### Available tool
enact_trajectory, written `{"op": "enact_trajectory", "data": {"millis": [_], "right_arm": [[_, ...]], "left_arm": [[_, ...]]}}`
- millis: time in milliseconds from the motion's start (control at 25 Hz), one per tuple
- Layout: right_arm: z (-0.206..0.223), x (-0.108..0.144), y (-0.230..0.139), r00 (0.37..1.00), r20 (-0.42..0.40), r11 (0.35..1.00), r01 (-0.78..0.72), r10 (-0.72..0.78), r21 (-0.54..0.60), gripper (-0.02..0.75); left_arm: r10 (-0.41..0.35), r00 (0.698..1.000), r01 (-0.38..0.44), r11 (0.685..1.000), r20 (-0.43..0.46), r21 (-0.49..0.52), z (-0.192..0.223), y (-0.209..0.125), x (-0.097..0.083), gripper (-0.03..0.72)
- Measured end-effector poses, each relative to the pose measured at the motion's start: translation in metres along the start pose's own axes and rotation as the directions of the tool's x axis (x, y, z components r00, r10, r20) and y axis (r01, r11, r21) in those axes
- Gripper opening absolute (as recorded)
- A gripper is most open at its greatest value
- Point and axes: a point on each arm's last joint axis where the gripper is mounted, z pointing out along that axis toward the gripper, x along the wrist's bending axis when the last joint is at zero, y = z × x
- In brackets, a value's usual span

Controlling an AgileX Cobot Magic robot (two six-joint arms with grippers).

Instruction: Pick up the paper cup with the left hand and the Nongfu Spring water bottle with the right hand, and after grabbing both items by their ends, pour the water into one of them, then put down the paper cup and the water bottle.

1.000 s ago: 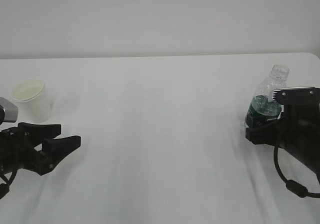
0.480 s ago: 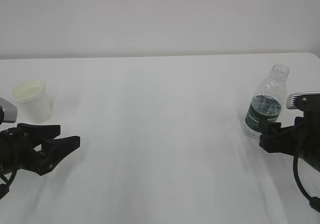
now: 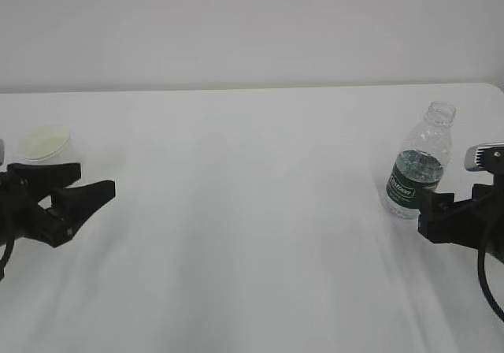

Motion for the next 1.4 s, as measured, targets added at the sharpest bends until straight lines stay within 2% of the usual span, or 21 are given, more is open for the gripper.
{"op": "enact_trajectory", "data": {"millis": [160,320,560,960,1240,1400], "right_arm": [[-0.006,0.000,0.007,1.000,-0.006,1.000,-0.005,0.005,-0.013,0.608],[-0.014,0.000,0.016,1.000,-0.014,1.000,-0.008,0.008,-0.028,0.605],[-0.029,-0.001,0.028,1.000,-0.027,0.998,0.007,-0.009,-0.055,0.601],[-0.056,-0.001,0.054,0.998,-0.060,0.997,0.007,-0.012,-0.080,0.596],[-0.071,0.000,0.076,0.996,-0.086,0.995,0.001,-0.010,-0.105,0.596],[-0.084,0.000,0.085,0.995,-0.103,0.994,0.001,-0.012,-0.110,0.596]], "left_arm": [[0.053,0.998,-0.055,0.996,-0.018,-0.077,-0.009,0.023,-0.004,0.534],[0.086,0.994,-0.094,0.988,-0.073,-0.122,-0.019,0.044,-0.006,0.533],[0.080,0.984,-0.109,0.978,-0.160,-0.179,-0.036,0.069,-0.009,0.533],[0.078,0.966,-0.150,0.945,-0.246,-0.290,-0.068,0.103,-0.021,0.533],[0.105,0.941,-0.217,0.917,-0.322,-0.335,-0.099,0.125,-0.036,0.533],[0.091,0.922,-0.225,0.918,-0.377,-0.327,-0.118,0.132,-0.042,0.533]]}}
